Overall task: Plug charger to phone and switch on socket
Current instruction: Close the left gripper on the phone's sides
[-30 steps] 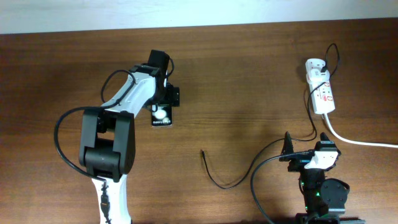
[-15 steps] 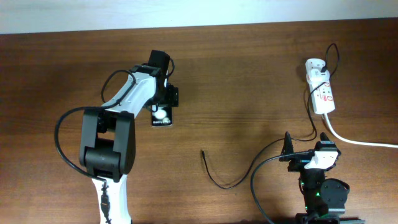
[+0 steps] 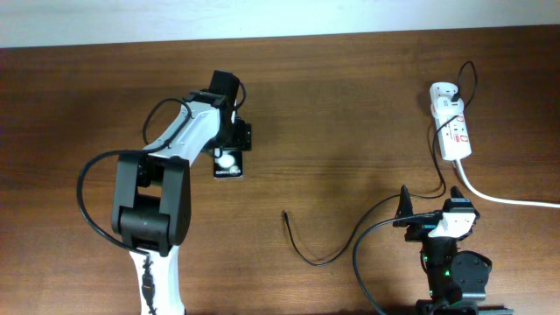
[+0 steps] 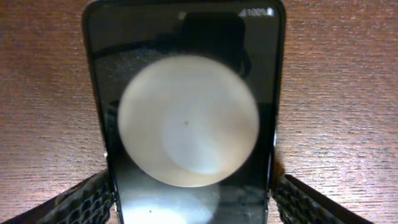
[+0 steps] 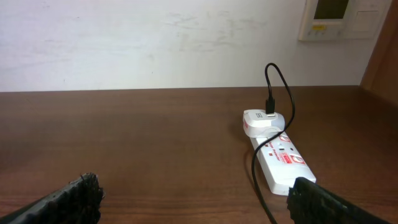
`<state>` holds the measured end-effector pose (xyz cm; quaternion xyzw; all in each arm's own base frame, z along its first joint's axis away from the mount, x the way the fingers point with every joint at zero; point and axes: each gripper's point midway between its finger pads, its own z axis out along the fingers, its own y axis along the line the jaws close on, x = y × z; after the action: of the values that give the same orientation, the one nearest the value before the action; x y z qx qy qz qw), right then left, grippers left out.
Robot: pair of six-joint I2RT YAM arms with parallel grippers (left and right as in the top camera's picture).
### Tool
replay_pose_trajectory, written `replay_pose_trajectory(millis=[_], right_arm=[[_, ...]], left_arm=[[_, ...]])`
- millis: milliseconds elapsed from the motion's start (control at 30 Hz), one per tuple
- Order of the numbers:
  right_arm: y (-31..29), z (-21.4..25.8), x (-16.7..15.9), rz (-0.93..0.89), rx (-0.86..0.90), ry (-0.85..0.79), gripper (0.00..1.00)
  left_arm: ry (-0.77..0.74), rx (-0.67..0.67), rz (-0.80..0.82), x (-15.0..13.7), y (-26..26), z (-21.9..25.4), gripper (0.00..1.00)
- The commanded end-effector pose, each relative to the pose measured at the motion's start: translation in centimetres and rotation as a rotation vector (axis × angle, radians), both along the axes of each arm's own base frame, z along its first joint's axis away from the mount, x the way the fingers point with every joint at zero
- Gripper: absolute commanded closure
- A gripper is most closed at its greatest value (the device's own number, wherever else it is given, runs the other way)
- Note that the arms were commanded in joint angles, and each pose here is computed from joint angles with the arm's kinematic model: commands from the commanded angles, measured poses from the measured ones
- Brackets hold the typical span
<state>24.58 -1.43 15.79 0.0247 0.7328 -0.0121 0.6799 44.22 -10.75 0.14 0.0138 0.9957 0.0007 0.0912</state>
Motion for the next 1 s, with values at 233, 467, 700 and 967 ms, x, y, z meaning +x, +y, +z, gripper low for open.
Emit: replay_pose_trajectory(millis=[233,467,700,967], right_arm=[[0.1,-0.3,0.0,0.001,-0.006,0.005,0.01],[0.1,-0.3,0.0,0.001,-0.006,0.005,0.01],[0.1,-0.3,0.0,0.001,-0.006,0.005,0.02],[0.1,-0.3,0.0,0.001,-0.006,0.005,0.01]], left_arm=[[0.11,0.022,-0.018,-1.8,0.1,-4.1,0.07],[0.123,0.009,-0.018,-2.1,-0.1,-4.2,0.08],[0.14,-0.035,-0.016,-2.4,-0.8,-4.2,0.03],[0.142,-0.043,-0.017,-2.5,-0.9,-4.2,0.13]])
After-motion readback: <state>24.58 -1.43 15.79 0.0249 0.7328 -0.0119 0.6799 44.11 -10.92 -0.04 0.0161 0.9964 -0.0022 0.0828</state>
